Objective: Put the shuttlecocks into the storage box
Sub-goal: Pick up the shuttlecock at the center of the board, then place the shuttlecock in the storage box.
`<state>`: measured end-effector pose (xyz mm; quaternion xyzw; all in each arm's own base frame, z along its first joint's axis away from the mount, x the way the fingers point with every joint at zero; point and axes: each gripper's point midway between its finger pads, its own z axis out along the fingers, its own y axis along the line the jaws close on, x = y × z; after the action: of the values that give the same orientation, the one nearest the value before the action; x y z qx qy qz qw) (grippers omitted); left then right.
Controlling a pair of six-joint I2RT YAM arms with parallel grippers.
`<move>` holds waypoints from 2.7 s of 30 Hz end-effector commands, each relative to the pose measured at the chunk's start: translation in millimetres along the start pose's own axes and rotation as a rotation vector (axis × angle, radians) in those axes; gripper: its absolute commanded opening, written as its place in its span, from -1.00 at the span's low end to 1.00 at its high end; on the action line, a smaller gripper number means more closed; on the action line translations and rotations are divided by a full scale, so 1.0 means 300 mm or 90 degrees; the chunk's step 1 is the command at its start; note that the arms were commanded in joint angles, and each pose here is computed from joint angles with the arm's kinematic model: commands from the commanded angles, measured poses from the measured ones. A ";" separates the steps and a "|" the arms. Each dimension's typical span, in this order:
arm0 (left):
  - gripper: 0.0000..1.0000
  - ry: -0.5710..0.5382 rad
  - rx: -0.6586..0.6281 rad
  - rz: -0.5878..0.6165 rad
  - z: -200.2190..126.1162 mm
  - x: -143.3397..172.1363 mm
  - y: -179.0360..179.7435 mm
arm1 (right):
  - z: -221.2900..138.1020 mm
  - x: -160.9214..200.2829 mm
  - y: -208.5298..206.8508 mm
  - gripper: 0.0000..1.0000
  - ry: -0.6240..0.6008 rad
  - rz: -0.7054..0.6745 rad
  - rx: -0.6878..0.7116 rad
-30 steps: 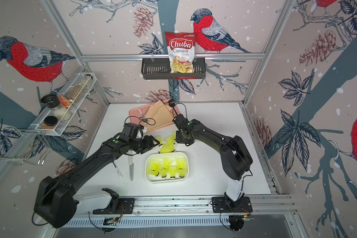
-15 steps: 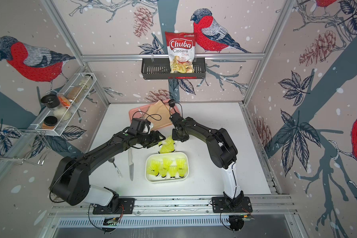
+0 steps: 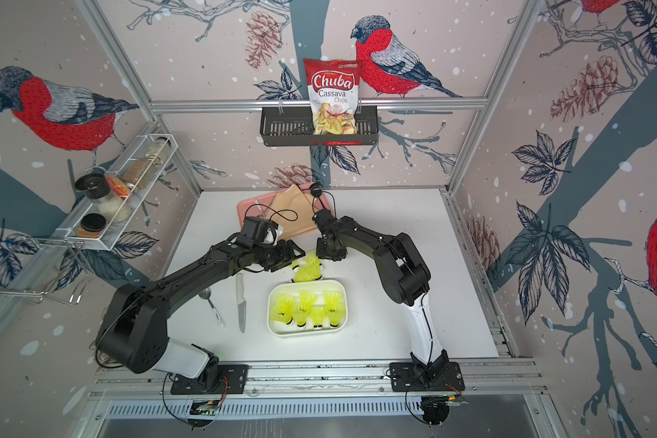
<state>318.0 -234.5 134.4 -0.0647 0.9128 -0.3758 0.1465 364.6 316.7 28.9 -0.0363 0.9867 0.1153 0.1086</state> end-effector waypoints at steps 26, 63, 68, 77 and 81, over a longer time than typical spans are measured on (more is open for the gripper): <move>0.40 -0.036 0.022 0.036 -0.066 -0.017 -0.049 | -0.182 0.001 -0.011 -0.56 -0.070 -0.013 0.018; 0.39 -0.028 0.031 0.066 -0.423 0.391 0.048 | -0.344 0.615 0.329 -0.54 -0.040 -0.101 -0.022; 0.38 -0.024 0.040 0.060 -0.419 0.406 0.055 | -0.333 0.620 0.328 -0.54 -0.040 -0.107 -0.016; 0.38 -0.029 0.042 0.054 -0.419 0.405 0.054 | -0.316 0.617 0.335 -0.52 -0.038 -0.124 -0.008; 0.38 -0.033 0.041 0.052 -0.421 0.400 0.052 | -0.312 0.627 0.335 -0.43 -0.029 -0.131 -0.009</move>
<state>162.8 -165.9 179.7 -0.0309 0.9001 -0.3934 0.1847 151.7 382.6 97.0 -0.1292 0.9755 0.1130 0.1379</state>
